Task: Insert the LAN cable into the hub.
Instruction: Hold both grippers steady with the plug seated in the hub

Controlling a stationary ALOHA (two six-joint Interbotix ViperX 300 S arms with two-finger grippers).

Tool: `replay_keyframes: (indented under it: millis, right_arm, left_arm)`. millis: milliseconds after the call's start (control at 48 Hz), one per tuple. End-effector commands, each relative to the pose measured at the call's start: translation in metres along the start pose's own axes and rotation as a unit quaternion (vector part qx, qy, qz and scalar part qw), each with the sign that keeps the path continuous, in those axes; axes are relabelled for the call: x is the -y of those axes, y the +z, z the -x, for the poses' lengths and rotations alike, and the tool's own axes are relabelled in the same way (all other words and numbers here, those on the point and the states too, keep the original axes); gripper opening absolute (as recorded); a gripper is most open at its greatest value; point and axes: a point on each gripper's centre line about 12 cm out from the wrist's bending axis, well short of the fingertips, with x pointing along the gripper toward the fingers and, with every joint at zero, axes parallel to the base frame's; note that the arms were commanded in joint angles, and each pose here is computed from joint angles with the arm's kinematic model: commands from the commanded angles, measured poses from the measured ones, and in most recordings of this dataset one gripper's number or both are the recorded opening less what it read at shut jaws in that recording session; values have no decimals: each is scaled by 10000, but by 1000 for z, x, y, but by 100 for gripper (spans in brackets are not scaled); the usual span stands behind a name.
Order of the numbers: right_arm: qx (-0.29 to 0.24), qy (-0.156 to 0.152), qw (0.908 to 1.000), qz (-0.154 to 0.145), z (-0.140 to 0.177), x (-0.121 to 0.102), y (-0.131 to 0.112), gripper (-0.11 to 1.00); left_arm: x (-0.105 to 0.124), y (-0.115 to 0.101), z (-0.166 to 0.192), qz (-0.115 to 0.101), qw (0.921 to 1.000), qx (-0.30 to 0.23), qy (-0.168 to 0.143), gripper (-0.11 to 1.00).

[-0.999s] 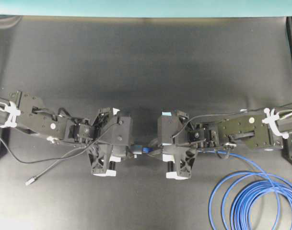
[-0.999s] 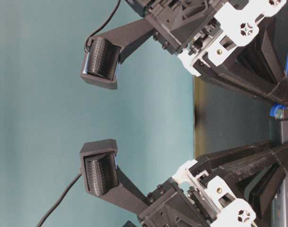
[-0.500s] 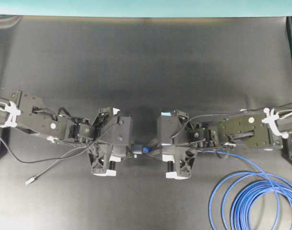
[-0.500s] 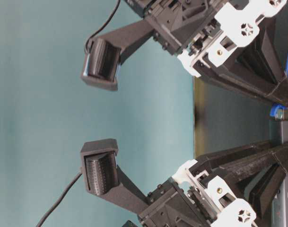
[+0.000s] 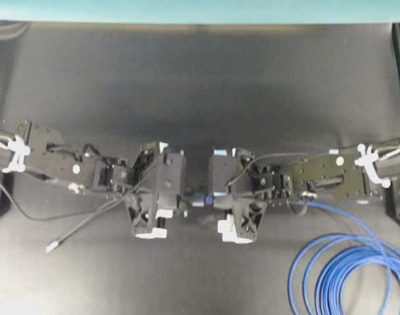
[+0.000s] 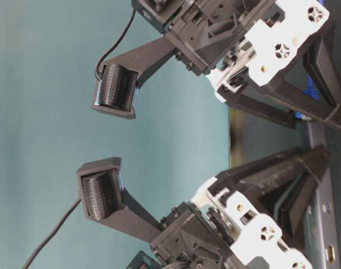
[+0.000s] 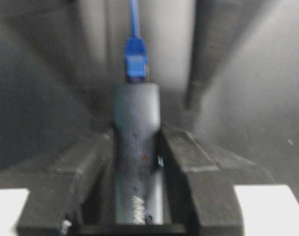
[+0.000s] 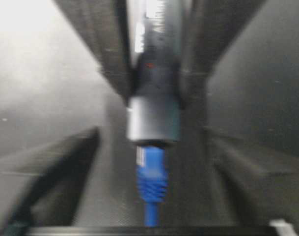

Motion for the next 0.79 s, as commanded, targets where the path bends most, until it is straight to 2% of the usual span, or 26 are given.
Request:
replay_keyframes:
  millis: [0,354,687,729,770]
  right_arm:
    - [136,23,9999,24,3,-2,8,87]
    - [137,19,9999,-14,3,-2,6,85]
    - [121,17,9999,-36,4,-1,4,85]
    - [121,24,9999,-24,4,-2,4,85]
    - [113,23,9999,-31,4,-2,3,85]
  left_arm:
    - [0,9,3,-13,9999,100,-5,28]
    - [3,-1,8,-24,10000,-15,-27,28]
    - [3,-1,9,-13,10000,-22,-33,29]
    - [3,-2,8,-9,10000,-53,-27,33]
    - [3,-3,8,-9,10000,-76,-27,46]
